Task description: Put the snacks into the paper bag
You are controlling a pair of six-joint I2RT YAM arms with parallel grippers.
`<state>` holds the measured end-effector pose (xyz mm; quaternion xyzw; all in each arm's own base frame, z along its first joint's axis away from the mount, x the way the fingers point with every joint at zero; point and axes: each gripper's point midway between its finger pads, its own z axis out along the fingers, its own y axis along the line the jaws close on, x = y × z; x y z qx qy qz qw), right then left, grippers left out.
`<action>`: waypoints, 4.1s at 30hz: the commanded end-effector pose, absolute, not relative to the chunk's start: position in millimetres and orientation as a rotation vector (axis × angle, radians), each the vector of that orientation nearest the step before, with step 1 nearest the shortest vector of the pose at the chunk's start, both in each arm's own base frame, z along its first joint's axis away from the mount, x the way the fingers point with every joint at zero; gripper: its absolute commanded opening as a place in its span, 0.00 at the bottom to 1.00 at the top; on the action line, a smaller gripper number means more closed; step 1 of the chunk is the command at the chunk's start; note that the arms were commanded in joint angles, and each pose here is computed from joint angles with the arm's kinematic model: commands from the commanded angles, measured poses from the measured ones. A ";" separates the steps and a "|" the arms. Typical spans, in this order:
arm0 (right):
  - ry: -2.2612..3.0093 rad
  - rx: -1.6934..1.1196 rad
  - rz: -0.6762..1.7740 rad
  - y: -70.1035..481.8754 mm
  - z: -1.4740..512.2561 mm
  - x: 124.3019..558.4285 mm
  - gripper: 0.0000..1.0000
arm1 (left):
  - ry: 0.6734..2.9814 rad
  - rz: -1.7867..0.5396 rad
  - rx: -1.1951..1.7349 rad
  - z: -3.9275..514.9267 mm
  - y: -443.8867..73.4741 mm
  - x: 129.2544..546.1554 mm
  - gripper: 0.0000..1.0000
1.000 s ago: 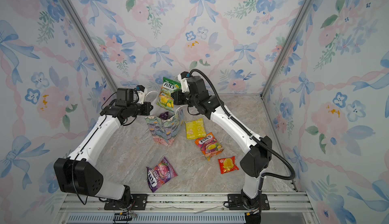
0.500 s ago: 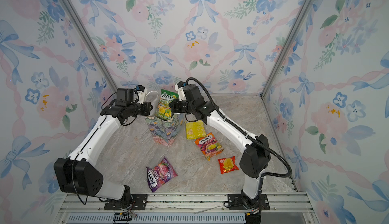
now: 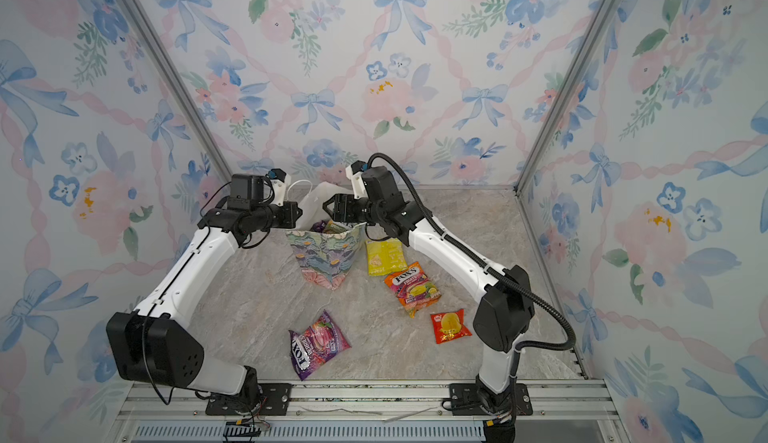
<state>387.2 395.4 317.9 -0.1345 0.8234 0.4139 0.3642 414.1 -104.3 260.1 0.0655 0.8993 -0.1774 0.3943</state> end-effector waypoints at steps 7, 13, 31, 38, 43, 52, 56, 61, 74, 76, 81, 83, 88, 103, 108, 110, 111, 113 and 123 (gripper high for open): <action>1.915 -0.336 0.986 351.2 391.9 382.4 0.97 | 2.318 -0.439 0.175 250.2 -101.0 407.1 0.00; 1.874 -0.332 0.993 339.4 409.9 378.9 0.97 | 2.314 -0.438 0.174 251.9 -101.0 406.5 0.00; 2.090 -0.327 0.786 282.8 333.3 315.5 0.97 | 2.317 -0.431 0.170 250.7 -99.8 407.6 0.00; 2.259 -0.349 0.795 288.9 264.9 268.4 0.98 | 2.318 -0.429 0.169 250.0 -99.5 407.9 0.00; 2.412 -0.417 0.845 306.3 211.4 234.5 1.00 | 2.324 -0.422 0.164 247.6 -98.5 408.6 0.00; 2.612 -0.681 0.853 344.1 144.8 181.0 0.96 | 2.333 -0.411 0.160 244.2 -97.2 410.1 0.00; 2.675 -0.775 0.888 367.9 114.1 163.8 0.90 | 2.332 -0.412 0.158 244.4 -97.0 410.3 0.00; 2.760 -0.884 0.881 388.9 81.7 147.6 0.72 | 2.332 -0.412 0.162 244.6 -97.2 409.7 0.00; 2.845 -0.948 0.807 393.5 45.3 135.7 0.64 | 2.328 -0.414 0.163 246.3 -97.5 409.2 0.00; 2.853 -0.951 0.795 392.9 41.8 135.0 0.62 | 2.327 -0.413 0.163 246.4 -97.4 408.9 0.00; 2.868 -0.953 0.775 391.9 34.9 133.9 0.59 | 2.327 -0.411 0.162 246.6 -97.0 408.9 0.00; 2.871 -0.959 0.767 391.7 32.7 133.8 0.54 | 2.325 -0.411 0.163 247.2 -97.2 408.7 0.00; 2.876 -0.959 0.752 392.7 29.9 135.7 0.38 | 2.327 -0.410 0.161 246.7 -96.9 408.7 0.00; 2.874 -1.018 0.559 358.9 29.3 164.6 0.03 | 2.327 -0.404 0.163 246.2 -96.3 409.0 0.00; 2.841 -1.098 0.371 327.1 33.4 188.0 0.03 | 2.328 -0.404 0.162 246.2 -96.2 408.6 0.00; 2.835 -1.114 0.284 313.4 31.8 198.4 0.04 | 2.328 -0.405 0.161 245.8 -96.3 408.9 0.00; 2.832 -1.123 0.249 307.8 31.5 202.9 0.05 | 2.330 -0.406 0.162 245.5 -96.5 408.9 0.00; 2.824 -1.132 0.176 297.7 31.0 211.7 0.06 | 2.330 -0.407 0.162 245.2 -96.5 408.8 0.00; 2.734 -0.768 0.375 310.6 78.5 248.6 0.61 | 2.328 -0.412 0.163 246.1 -97.1 408.3 0.00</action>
